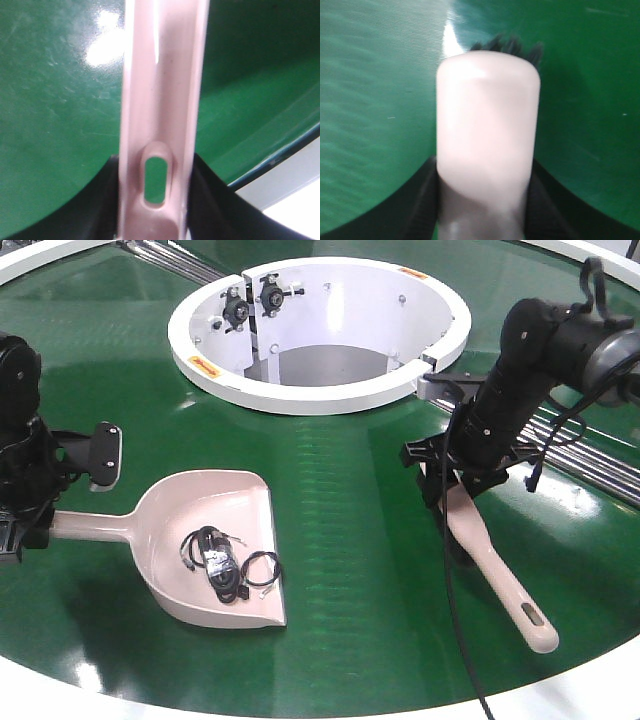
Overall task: Clean and inspect green conveyor with broom and dustpan
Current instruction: 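Pull the brush back away from the dustpan with the right gripper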
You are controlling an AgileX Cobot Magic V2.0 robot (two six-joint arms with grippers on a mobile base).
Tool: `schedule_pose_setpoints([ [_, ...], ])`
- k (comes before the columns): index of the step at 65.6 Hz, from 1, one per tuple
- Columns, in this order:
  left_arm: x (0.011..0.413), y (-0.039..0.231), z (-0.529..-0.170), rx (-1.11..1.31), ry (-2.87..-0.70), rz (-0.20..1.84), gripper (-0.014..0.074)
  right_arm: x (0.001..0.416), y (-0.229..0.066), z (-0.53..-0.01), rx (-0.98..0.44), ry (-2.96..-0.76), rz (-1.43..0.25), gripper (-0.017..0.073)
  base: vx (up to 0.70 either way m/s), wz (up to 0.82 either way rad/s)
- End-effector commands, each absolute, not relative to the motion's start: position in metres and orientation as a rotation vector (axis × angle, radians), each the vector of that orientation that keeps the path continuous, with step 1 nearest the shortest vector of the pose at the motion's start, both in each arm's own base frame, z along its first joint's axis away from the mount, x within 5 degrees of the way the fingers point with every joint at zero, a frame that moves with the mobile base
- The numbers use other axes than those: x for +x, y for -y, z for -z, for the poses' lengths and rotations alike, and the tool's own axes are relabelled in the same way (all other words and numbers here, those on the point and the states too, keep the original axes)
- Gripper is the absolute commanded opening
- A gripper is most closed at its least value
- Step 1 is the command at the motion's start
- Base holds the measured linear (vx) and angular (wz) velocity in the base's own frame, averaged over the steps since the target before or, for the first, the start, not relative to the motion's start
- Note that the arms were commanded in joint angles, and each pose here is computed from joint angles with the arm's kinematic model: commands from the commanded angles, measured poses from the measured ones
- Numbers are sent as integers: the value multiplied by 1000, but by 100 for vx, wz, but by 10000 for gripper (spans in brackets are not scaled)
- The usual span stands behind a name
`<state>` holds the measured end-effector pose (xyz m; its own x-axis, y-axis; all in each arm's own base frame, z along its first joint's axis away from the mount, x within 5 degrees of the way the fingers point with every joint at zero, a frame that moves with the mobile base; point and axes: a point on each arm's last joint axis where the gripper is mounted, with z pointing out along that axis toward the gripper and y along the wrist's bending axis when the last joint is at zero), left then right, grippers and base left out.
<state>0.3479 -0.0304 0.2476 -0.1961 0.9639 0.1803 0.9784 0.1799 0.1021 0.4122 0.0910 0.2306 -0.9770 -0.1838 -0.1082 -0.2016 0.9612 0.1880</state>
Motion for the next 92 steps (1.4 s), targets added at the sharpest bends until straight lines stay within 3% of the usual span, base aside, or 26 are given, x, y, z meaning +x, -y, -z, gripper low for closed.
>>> schedule_pose_setpoints([
  [1, 342, 33, -273, -1947, 2418, 347, -6, 407, -84, -250, -318, -3018, -284, -3, 0, 0],
  [30, 342, 33, -273, -1947, 2418, 347, -6, 418, -82, -207, -329, -3121, -221, -1, 0, 0],
  [55, 342, 33, -273, -1947, 2418, 347, -6, 419, -83, -203, -320, -3133, -222, 36, 0, 0],
  [65, 342, 33, -273, -1947, 2418, 347, -6, 419, -83, -203, -343, -3128, -221, 144, 0, 0],
  [82, 342, 33, -273, -1947, 2418, 347, -6, 420, -82, -210, -354, -3085, -219, 484, 0, 0],
  [92, 342, 33, -273, -1947, 2418, 347, -6, 421, -83, -220, -345, -3025, -219, 606, 0, 0],
])
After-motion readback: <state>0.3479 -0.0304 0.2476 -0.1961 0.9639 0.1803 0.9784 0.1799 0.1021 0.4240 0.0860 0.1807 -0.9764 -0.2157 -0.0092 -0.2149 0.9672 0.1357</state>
